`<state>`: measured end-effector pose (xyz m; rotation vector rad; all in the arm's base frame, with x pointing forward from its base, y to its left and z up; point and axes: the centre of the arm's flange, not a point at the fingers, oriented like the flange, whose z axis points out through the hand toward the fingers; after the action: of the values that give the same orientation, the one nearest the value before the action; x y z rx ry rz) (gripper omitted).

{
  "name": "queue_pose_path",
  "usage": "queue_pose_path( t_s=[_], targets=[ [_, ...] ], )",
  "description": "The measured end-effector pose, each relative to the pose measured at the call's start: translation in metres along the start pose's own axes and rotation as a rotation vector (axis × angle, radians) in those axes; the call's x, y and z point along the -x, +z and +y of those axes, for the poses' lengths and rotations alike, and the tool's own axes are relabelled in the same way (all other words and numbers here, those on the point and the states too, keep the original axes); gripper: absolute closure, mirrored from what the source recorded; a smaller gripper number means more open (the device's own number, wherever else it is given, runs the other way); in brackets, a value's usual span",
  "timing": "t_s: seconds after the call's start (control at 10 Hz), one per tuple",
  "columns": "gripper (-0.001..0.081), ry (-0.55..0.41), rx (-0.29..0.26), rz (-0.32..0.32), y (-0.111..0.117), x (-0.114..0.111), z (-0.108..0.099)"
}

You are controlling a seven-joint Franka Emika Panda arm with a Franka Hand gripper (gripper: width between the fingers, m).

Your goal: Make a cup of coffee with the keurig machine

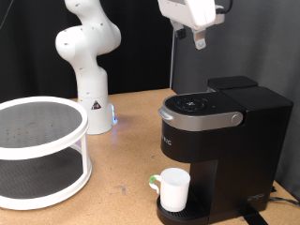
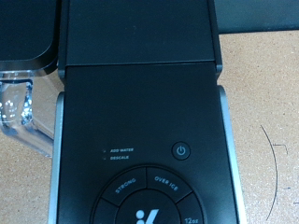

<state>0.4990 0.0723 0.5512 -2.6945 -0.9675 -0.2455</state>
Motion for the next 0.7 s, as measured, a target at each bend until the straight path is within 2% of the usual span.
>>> queue_pose_path(
  t_s=[0.7],
  targets=[
    [0.0001, 0.004, -0.004, -0.016, 0.0109, -0.0069, 0.0042]
  ],
)
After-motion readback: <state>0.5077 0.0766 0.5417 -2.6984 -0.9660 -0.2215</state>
